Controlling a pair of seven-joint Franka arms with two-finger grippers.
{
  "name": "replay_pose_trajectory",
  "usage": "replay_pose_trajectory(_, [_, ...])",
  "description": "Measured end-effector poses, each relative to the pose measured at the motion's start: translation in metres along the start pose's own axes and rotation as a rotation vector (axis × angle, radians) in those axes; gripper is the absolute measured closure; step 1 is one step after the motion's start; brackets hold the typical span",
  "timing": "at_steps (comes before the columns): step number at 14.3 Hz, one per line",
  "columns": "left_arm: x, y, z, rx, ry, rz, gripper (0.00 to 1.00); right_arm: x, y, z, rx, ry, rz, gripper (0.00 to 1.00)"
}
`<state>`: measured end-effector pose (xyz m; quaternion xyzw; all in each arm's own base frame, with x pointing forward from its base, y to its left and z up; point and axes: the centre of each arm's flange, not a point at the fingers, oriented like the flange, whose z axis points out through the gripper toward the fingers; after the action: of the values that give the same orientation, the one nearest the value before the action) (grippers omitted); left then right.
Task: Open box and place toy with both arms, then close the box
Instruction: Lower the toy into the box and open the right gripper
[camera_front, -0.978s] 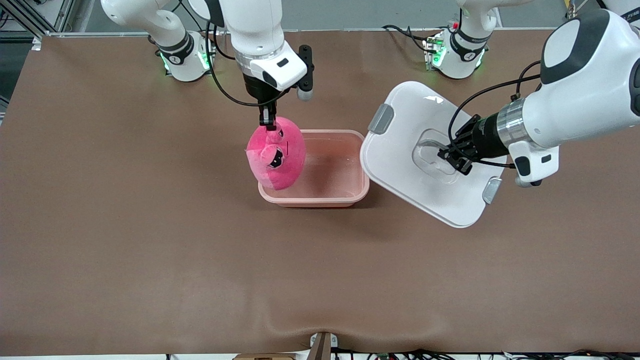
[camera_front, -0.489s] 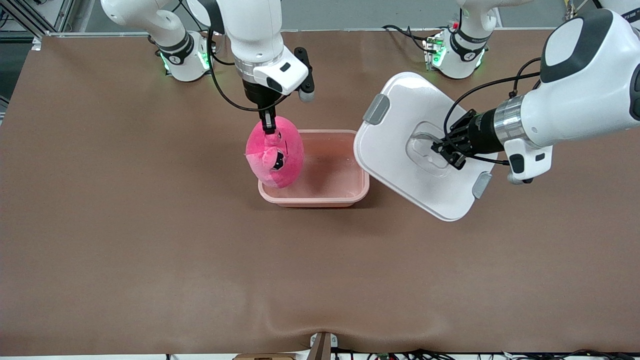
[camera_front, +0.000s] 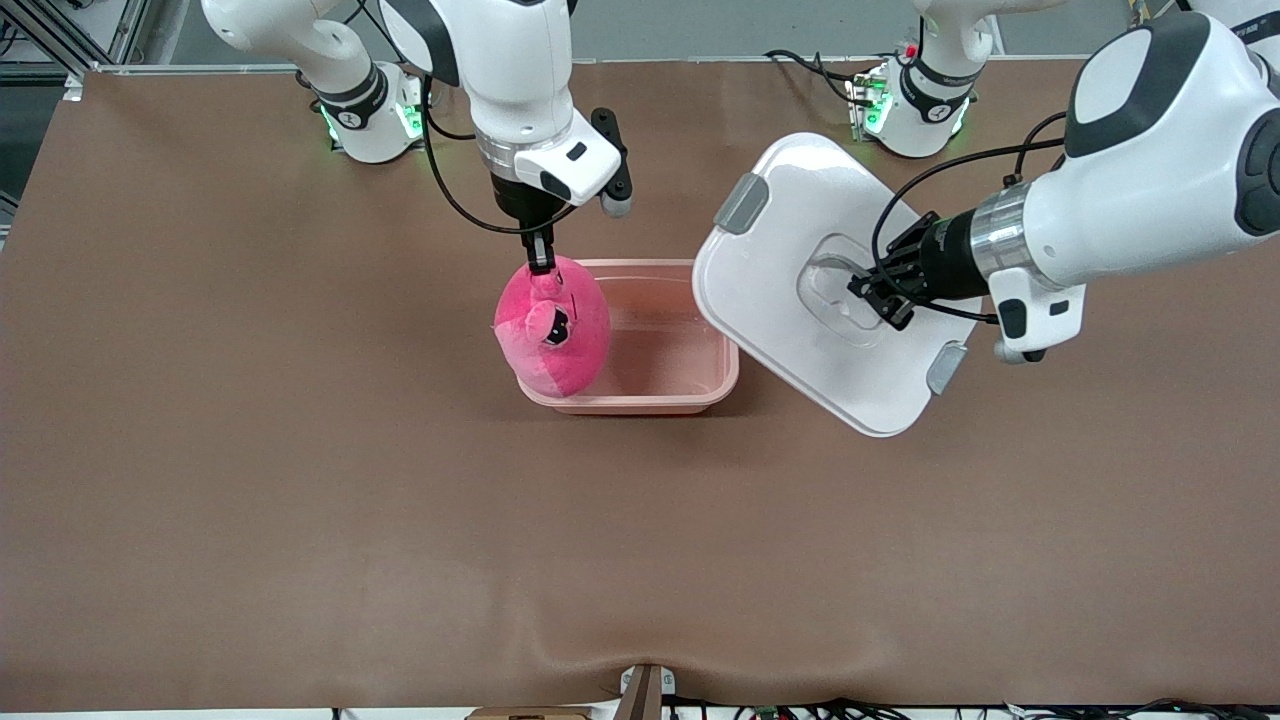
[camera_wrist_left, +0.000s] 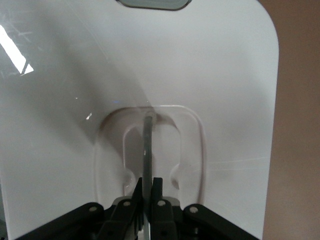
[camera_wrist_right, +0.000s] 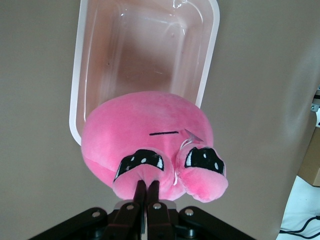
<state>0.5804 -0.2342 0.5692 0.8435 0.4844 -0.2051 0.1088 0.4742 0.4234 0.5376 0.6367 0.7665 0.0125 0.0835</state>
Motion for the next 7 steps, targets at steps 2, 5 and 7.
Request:
replay_pose_trajectory(2, [-0.002, 0.000, -0.001, -0.002, 0.000, 0.005, 0.93, 0.002, 0.001, 0.005, 0.006, -0.004, -0.002, 0.97])
replay_pose_trajectory(5, [0.001, 0.000, -0.002, -0.004, 0.001, 0.010, 0.93, 0.004, 0.002, 0.013, 0.015, -0.011, -0.006, 0.97])
replay_pose_trajectory(7, [0.002, 0.000, -0.003, -0.005, 0.001, 0.011, 0.93, 0.005, 0.002, 0.014, 0.017, -0.013, -0.006, 0.97])
